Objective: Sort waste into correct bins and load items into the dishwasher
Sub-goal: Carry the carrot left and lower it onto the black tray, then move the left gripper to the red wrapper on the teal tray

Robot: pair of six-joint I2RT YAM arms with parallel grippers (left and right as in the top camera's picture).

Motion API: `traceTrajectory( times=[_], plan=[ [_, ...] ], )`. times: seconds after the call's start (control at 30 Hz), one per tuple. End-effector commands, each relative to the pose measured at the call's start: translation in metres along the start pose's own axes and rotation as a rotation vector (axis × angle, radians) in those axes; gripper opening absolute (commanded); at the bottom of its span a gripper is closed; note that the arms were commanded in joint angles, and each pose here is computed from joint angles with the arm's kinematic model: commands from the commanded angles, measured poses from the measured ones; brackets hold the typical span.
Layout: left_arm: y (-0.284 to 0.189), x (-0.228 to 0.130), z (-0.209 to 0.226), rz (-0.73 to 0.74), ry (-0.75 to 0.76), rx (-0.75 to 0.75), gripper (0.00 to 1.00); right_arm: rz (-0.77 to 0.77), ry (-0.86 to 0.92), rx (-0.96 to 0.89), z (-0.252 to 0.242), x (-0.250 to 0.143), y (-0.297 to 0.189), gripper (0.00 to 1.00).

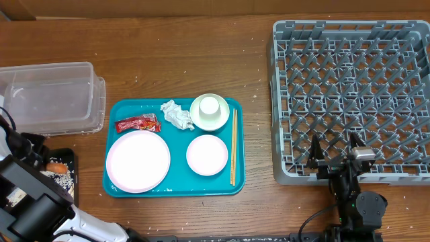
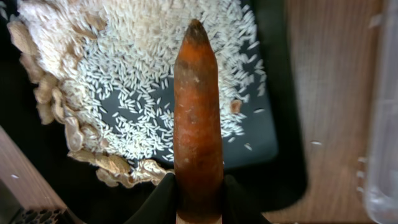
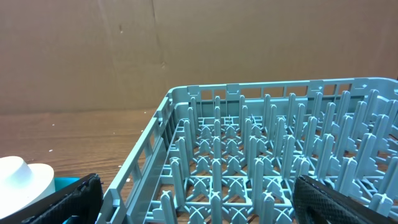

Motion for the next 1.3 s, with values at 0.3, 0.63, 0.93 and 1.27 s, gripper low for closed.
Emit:
traceTrajectory(
  times=[0.3,0.63,0.93,1.27],
  plan=[
    [0.014,0.011,0.021,-0.027,-0.081,0.058,0.17,-0.004,0.004,-0.005,0.0,-0.002,0.0,1.0],
    [0.015,0.02,0.034,-0.052,-0.113,0.102,0.3,-0.004,0.004,-0.005,0.0,-0.002,0.0,1.0],
    [0.005,0.013,0.018,0.078,0.007,-0.109,0.3,-0.004,0.004,-0.006,0.0,-0.002,0.0,1.0],
    [-0.076,-0.026,-0.01,0.11,0.284,-0.571,0.41,-0.004,0.004,-0.005,0.0,-0.002,0.0,1.0]
  ],
)
Point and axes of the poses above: each gripper's point midway between its finger pads, its own y axis out along the fingers, its own z axis along the line the jaws close on, x = y × z, the point moved 10 cm from there along -y, back along the fingers, and after that the axes turned 7 degrees about -y, right-handed, at the moved point
